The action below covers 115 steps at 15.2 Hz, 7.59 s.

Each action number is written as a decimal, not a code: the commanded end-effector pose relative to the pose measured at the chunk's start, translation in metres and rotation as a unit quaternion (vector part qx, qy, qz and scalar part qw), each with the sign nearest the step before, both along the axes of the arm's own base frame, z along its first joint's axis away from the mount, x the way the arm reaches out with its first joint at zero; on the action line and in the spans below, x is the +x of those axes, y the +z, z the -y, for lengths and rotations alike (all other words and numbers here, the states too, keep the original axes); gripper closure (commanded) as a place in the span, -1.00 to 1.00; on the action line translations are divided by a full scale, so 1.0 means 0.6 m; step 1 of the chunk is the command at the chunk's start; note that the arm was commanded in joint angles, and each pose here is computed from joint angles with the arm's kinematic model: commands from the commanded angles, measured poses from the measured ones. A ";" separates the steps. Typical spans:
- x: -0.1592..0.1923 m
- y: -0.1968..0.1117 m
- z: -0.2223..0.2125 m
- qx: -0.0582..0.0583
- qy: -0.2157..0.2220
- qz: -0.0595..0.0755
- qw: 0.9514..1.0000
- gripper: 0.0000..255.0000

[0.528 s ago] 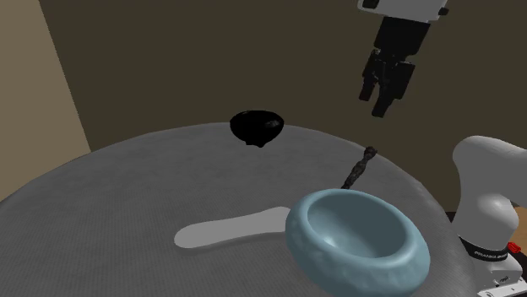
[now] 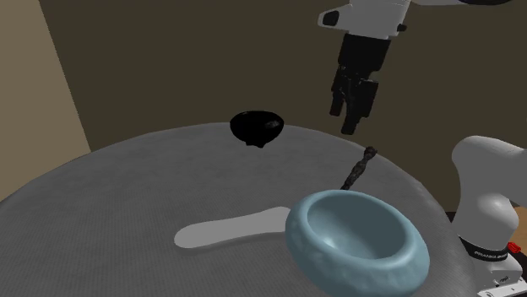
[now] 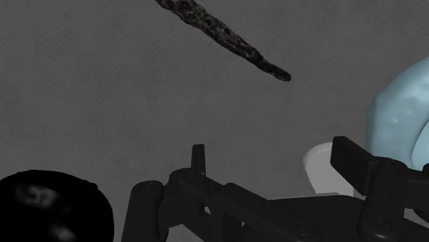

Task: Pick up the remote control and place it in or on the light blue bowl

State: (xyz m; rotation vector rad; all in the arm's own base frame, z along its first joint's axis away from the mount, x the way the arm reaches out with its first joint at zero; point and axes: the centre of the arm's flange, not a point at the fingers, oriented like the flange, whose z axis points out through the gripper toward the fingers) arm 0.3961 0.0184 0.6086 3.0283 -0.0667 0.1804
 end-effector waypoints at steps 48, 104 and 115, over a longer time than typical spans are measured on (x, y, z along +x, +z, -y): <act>0.368 -0.226 -0.190 0.037 0.120 -0.069 0.990 1.00; 0.100 -0.073 -0.323 0.037 0.120 -0.069 0.990 1.00; 0.100 -0.084 -0.323 0.037 0.120 -0.069 0.990 -1.00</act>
